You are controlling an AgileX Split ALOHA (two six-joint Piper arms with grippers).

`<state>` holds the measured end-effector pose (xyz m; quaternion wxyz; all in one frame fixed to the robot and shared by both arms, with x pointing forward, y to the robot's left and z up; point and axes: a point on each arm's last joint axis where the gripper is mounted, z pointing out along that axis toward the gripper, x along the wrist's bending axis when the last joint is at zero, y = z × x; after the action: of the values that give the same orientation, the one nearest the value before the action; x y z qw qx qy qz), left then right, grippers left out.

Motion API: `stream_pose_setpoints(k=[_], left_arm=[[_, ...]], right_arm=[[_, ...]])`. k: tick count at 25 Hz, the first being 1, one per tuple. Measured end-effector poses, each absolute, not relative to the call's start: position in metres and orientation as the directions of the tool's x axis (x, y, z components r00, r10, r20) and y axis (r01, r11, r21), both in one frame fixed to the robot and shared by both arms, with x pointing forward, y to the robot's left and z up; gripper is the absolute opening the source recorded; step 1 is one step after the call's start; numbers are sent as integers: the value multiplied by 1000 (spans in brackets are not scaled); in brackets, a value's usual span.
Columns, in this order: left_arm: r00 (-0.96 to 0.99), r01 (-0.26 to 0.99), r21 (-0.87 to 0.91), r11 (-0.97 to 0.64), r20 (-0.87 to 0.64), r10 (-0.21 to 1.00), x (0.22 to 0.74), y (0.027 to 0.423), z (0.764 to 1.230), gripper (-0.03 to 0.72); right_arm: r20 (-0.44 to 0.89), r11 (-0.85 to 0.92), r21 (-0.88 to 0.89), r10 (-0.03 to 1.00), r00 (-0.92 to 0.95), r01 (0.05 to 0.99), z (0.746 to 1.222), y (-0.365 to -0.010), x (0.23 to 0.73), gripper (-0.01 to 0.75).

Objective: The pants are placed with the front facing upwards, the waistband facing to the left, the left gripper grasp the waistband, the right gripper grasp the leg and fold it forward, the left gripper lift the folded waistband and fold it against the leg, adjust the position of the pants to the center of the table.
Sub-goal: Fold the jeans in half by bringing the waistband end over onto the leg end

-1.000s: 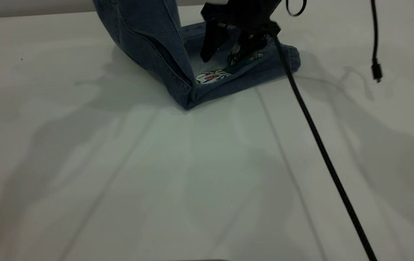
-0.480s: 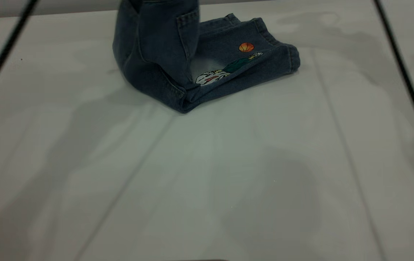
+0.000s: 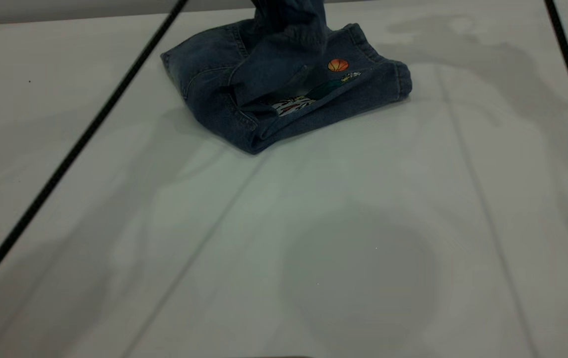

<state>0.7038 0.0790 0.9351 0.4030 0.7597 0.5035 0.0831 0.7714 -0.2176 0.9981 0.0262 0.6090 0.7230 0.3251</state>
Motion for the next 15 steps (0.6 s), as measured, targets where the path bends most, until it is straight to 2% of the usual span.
stream_pose_setpoints(k=[3,7,9,11,13,15], left_arm=[[493,717,671,-190,-296,818,702,77,931,145],[519,708,674,-212,-293,803,699,78,942,348],[534,696,685,-215,-293,793,697,82,958,455],[546,675,706,-213,-284,788,695,88,979,530],[569,640,735,-225,-257,781,690,96,1008,575],[592,600,761,-247,-215,777,684,107,1037,583]], right_arm=[[352,49,514,898,-263,857,1006,-218,770,450],[350,59,516,896,-273,855,1017,-218,765,450],[349,62,518,895,-278,853,1023,-218,763,450],[348,64,522,894,-281,850,1028,-218,761,450],[348,65,525,893,-284,848,1031,-218,760,450],[361,62,522,888,-286,851,1033,-217,759,450]])
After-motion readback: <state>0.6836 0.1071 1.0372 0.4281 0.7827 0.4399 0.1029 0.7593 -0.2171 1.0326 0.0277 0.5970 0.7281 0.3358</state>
